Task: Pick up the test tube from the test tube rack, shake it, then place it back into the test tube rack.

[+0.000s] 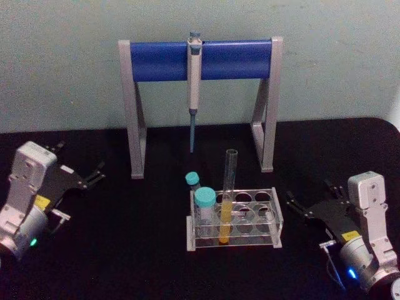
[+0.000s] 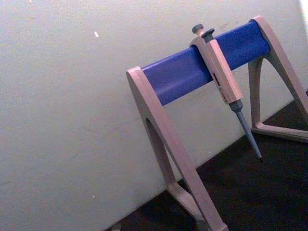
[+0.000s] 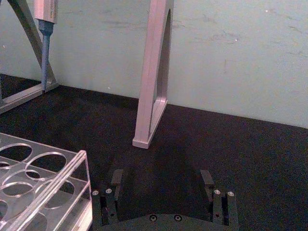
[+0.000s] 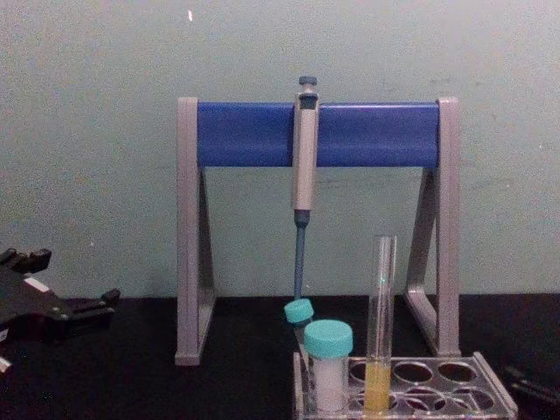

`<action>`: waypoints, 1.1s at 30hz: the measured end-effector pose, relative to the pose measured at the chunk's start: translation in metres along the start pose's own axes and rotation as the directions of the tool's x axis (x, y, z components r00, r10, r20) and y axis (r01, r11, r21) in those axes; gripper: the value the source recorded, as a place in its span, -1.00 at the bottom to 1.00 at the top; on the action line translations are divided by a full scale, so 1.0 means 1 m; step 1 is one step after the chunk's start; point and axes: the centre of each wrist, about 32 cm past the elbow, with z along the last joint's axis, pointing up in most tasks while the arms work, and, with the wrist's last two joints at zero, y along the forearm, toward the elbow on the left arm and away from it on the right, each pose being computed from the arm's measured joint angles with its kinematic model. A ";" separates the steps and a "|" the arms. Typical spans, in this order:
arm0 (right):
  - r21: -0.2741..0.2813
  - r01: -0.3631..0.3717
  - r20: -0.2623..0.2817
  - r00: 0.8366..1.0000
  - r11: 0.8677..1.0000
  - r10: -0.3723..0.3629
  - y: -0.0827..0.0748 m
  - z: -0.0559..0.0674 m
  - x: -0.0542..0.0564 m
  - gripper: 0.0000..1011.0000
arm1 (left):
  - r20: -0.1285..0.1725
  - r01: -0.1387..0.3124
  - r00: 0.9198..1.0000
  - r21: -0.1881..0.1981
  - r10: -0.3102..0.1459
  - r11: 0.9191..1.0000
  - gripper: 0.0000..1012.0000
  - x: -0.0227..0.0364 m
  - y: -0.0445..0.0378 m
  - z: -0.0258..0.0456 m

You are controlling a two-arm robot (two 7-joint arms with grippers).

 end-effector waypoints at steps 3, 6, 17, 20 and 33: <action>0.001 0.000 0.000 1.000 1.000 0.000 0.000 0.000 0.000 0.98 | 0.000 0.000 1.000 0.000 0.000 1.000 0.98 0.0000 0.0000 0.0000; 0.002 0.000 0.001 1.000 1.000 0.000 0.000 0.001 0.000 0.98 | 0.000 0.000 1.000 0.000 0.000 1.000 0.98 0.0000 0.0000 0.0000; 0.004 0.001 0.002 1.000 1.000 -0.001 0.000 0.001 0.000 0.98 | 0.000 0.000 1.000 0.000 0.000 1.000 0.98 0.0000 0.0000 0.0000; 0.004 0.001 0.001 1.000 1.000 -0.001 0.000 0.001 0.000 0.98 | 0.000 0.000 1.000 0.000 0.000 1.000 0.98 0.0000 0.0000 0.0000; 0.005 0.001 0.001 1.000 1.000 -0.001 -0.001 0.001 0.000 0.98 | 0.000 0.000 1.000 0.000 0.000 1.000 0.98 0.0000 0.0000 0.0000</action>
